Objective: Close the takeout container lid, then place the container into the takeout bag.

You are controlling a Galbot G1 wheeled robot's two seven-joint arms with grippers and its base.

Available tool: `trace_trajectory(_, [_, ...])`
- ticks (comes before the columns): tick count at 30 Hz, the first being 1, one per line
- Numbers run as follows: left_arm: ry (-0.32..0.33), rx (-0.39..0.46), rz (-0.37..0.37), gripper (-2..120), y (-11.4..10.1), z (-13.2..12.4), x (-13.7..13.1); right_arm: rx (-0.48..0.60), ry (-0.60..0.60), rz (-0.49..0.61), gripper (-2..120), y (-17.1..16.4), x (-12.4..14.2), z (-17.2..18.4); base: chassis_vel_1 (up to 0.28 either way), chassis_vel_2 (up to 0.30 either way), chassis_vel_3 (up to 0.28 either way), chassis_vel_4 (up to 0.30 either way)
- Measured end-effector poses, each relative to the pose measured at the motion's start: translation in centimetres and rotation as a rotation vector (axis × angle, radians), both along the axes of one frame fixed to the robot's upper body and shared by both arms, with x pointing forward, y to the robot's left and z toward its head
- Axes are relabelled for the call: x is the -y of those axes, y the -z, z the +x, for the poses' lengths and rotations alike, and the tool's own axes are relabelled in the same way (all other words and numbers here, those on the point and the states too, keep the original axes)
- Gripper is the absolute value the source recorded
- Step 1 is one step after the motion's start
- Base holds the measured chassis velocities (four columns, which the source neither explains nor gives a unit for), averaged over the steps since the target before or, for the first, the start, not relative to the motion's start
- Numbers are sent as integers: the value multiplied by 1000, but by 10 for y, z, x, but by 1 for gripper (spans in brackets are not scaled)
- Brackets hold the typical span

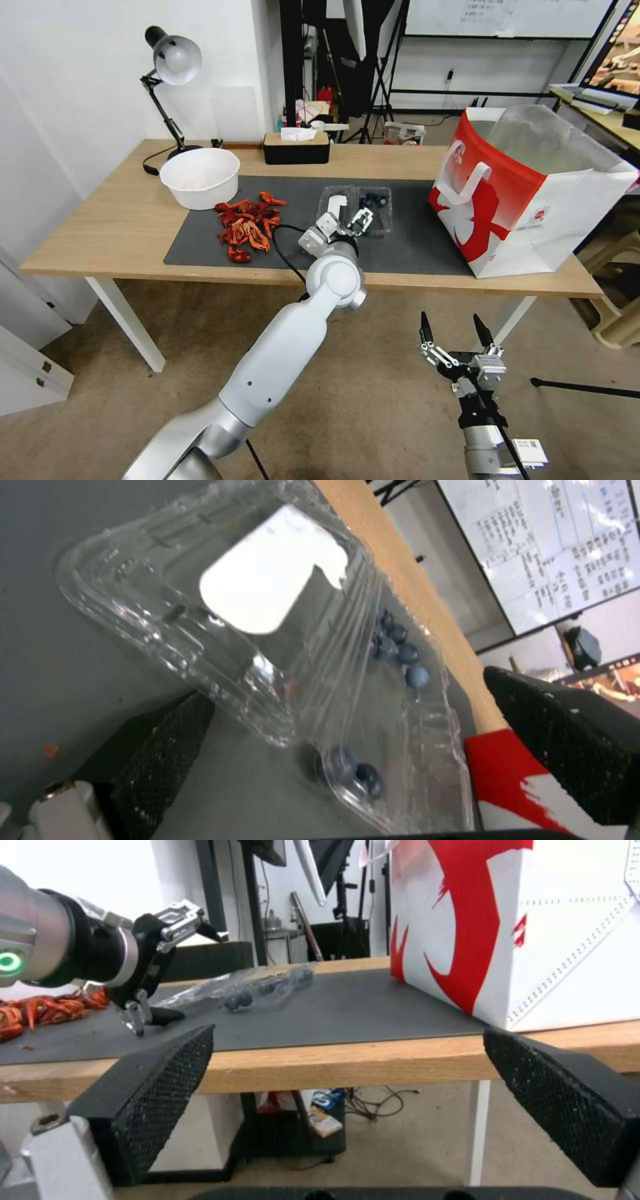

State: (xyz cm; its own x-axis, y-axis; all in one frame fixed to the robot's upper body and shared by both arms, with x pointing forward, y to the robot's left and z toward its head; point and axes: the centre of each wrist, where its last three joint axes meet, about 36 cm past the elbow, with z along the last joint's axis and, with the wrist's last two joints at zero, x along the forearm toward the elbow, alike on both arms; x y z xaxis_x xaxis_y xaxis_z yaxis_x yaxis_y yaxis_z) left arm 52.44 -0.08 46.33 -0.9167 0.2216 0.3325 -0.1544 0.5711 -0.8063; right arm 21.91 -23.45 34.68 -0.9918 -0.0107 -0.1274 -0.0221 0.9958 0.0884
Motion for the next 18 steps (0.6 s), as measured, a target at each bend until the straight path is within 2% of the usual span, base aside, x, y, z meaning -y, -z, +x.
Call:
trace_trajectory(10, [-37, 16, -44, 100, 3, 3, -3, -2, -8, -1, 100, 1, -2, -1, 0, 0, 0, 0])
trace_trajectory(18, [-34, 89, -99, 100, 5, -5, -10, -3, -17, -2, 100, 2, -5, -3, 0, 0, 0, 0])
